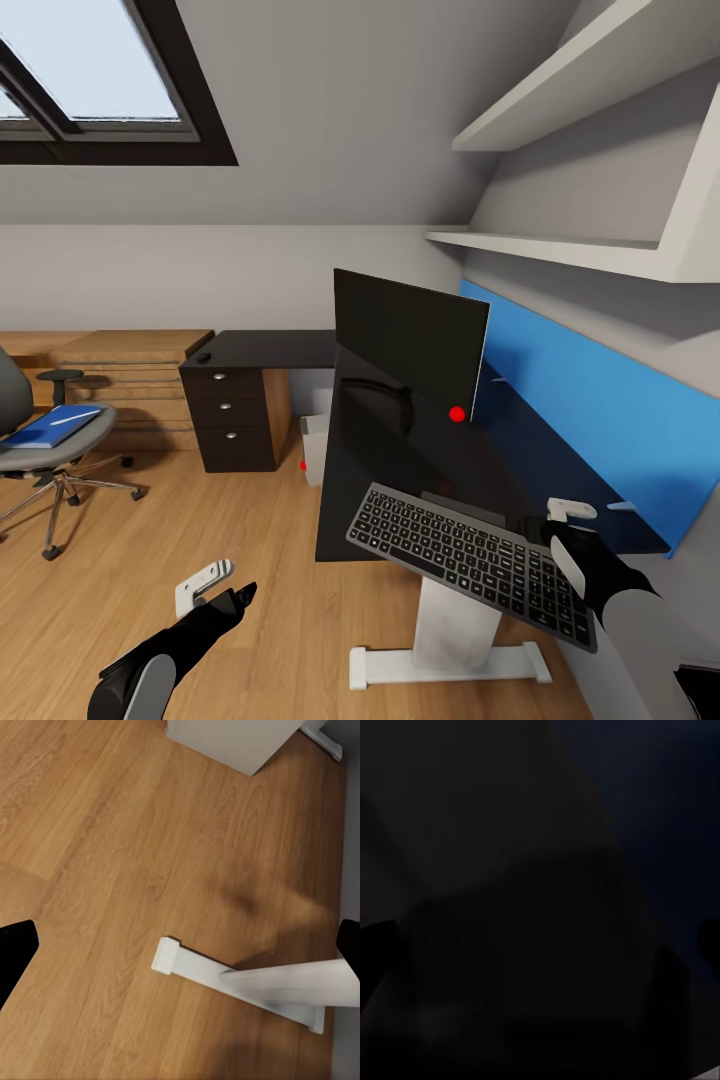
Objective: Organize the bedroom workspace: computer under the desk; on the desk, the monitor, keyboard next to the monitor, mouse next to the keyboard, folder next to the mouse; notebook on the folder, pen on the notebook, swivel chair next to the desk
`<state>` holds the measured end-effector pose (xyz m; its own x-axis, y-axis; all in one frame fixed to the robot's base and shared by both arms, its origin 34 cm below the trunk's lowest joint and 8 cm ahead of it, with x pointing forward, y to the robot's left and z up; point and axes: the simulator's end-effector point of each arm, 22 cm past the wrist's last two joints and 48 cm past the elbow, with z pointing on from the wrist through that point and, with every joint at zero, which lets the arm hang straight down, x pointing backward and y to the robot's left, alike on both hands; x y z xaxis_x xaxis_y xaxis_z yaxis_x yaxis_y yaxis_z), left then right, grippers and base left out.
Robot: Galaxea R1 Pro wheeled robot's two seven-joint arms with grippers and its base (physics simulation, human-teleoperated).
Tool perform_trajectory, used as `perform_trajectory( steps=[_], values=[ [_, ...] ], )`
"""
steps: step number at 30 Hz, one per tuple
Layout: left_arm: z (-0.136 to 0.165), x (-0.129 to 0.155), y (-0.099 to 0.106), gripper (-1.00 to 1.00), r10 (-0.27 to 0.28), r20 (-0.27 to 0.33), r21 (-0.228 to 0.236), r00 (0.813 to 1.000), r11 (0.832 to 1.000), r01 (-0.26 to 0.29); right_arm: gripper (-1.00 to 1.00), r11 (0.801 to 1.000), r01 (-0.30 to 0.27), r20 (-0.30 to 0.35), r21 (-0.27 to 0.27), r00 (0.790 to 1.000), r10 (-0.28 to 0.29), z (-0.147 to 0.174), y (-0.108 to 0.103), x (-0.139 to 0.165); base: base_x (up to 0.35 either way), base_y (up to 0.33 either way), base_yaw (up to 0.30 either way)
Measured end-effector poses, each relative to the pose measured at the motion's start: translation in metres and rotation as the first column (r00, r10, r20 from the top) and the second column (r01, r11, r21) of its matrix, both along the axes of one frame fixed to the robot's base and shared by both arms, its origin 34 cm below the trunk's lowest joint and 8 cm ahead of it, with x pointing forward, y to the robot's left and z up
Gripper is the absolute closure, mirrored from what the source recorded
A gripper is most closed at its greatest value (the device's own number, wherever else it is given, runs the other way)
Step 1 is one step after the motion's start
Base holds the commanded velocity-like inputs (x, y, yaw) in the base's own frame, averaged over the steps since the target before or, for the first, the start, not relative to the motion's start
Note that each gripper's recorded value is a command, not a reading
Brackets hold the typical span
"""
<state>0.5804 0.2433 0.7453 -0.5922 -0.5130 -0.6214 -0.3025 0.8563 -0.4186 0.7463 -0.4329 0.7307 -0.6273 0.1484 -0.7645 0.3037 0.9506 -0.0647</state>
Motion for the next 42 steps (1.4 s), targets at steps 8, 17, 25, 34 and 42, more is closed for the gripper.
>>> perform_trajectory(
  steps=[8,17,25,34,42],
  values=[
    [0.0,0.0,-0.001,-1.0,-0.001,0.0,0.0,1.0,1.0,0.001,-1.0,1.0,-0.003,0.07,-0.019,0.998,0.004,0.023,-0.002,0.015,0.0,0.0,0.0],
    [0.0,0.0,-0.001,-1.0,-0.002,-0.001,0.0,1.0,1.0,0.002,-1.0,1.0,0.025,0.241,-0.018,0.97,-0.02,0.092,-0.011,0.041,0.0,0.0,0.0],
    [0.0,0.0,-0.001,-1.0,-0.002,-0.001,0.0,1.0,1.0,0.002,-1.0,1.0,0.015,0.257,0.012,0.966,-0.017,0.106,-0.004,0.029,0.0,0.0,0.0],
    [0.0,0.0,-0.001,-1.0,-0.001,-0.001,0.002,1.0,1.0,0.001,-1.0,0.947,0.044,0.136,0.319,0.986,-0.092,0.086,0.016,0.006,0.0,0.0,0.0],
    [0.0,0.0,0.001,-1.0,0.002,-0.002,0.003,1.0,1.0,-0.002,-1.0,0.924,0.051,0.106,0.378,0.989,-0.099,0.094,0.016,0.0,0.0,0.0,0.0]
  ],
)
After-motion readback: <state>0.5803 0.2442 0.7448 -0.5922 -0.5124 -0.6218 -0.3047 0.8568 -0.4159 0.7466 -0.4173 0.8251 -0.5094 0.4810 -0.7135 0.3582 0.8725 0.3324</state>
